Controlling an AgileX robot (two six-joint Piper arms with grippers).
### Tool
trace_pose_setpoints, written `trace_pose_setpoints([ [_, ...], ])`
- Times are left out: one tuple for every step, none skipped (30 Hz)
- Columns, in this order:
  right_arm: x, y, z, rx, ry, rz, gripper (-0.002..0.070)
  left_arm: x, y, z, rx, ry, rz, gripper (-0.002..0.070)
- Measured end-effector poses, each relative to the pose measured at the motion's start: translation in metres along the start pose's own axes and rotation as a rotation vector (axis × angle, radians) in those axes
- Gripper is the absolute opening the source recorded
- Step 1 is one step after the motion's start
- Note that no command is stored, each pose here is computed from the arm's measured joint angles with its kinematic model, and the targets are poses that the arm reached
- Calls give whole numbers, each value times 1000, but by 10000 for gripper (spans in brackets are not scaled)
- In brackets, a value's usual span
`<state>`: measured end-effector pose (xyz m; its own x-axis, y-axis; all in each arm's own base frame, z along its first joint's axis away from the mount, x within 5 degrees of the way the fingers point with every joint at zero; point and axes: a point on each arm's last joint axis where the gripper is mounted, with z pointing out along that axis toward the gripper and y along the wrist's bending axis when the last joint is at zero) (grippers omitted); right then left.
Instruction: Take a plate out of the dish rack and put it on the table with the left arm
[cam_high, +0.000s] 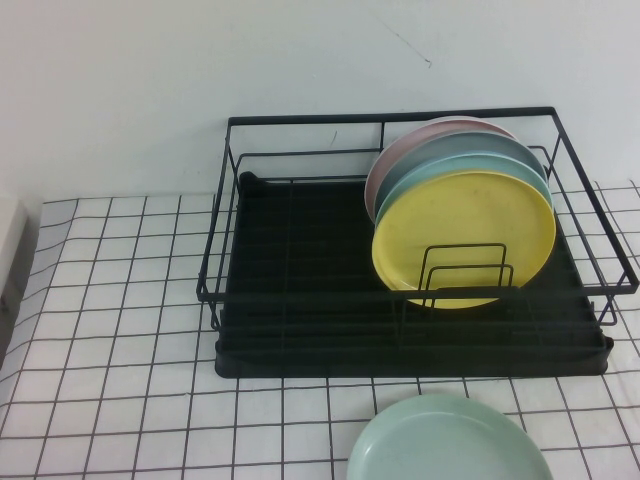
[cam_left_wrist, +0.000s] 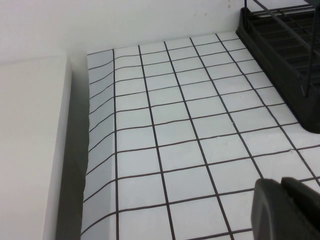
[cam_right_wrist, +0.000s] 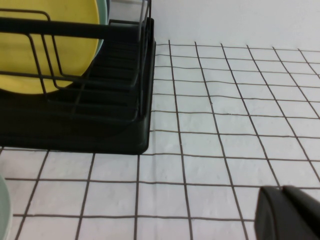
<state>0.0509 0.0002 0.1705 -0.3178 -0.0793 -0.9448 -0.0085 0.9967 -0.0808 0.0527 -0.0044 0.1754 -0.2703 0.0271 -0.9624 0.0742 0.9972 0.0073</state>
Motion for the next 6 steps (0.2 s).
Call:
trace_pose_setpoints([
  [0, 0, 0, 0, 0, 0, -1, 0, 0, 0, 0, 0, 0, -2],
  [0, 0, 0, 0, 0, 0, -1, 0, 0, 0, 0, 0, 0, -2],
  [0, 0, 0, 0, 0, 0, -1, 0, 0, 0, 0, 0, 0, -2],
  [0, 0, 0, 0, 0, 0, -1, 0, 0, 0, 0, 0, 0, -2],
  [0, 0, 0, 0, 0, 0, -1, 0, 0, 0, 0, 0, -2, -2],
  [0, 0, 0, 0, 0, 0, -1, 0, 0, 0, 0, 0, -4, -2],
])
